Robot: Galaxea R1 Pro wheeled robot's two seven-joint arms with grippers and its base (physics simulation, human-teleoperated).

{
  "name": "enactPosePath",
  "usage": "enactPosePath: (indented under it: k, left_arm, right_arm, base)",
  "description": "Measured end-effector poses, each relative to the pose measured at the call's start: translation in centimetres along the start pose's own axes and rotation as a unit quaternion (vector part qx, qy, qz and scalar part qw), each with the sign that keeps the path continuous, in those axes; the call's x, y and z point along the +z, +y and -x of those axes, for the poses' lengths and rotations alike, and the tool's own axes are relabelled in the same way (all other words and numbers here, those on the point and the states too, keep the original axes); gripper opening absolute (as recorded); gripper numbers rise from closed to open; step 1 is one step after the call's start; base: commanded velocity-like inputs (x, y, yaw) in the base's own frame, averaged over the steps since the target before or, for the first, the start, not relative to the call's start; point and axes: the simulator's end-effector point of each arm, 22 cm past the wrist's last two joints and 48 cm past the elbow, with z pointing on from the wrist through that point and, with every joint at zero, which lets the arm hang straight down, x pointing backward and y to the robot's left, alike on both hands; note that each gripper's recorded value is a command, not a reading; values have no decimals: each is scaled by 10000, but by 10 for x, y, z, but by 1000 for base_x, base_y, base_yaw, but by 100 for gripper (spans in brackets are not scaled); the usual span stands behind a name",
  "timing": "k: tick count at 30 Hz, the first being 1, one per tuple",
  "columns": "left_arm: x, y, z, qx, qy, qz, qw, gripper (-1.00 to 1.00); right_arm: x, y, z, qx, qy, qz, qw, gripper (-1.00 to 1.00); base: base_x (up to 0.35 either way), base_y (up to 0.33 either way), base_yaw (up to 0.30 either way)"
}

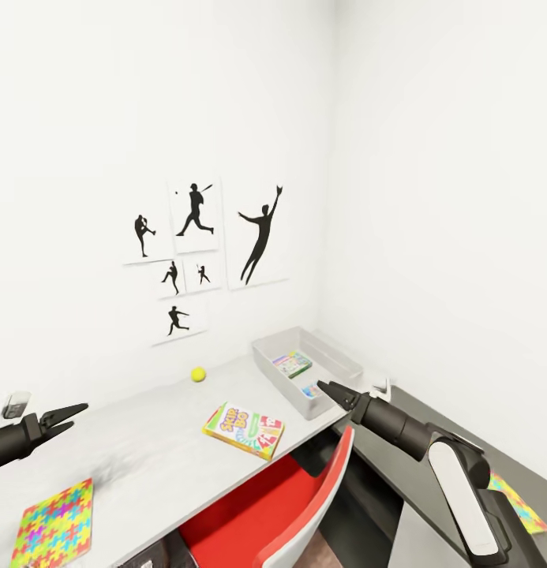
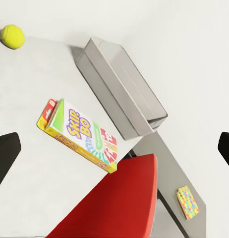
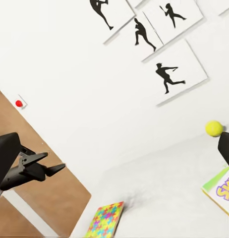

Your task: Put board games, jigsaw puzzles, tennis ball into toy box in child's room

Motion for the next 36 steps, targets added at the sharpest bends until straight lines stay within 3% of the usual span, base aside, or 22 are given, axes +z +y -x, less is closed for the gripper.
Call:
enactPosePath:
  k: [18, 36]
  left_arm:
    - [-1, -2, 1, 15, -15, -22, 10000, 100]
    - [-1, -2, 1, 11, -15, -20, 10000, 100]
  right_arm:
    - [0, 3, 1, -39, 3, 2, 10000, 100]
    - [0, 3, 1, -39, 3, 3, 10000, 100]
  base:
    - [0, 5, 275]
    - [0, 250, 282]
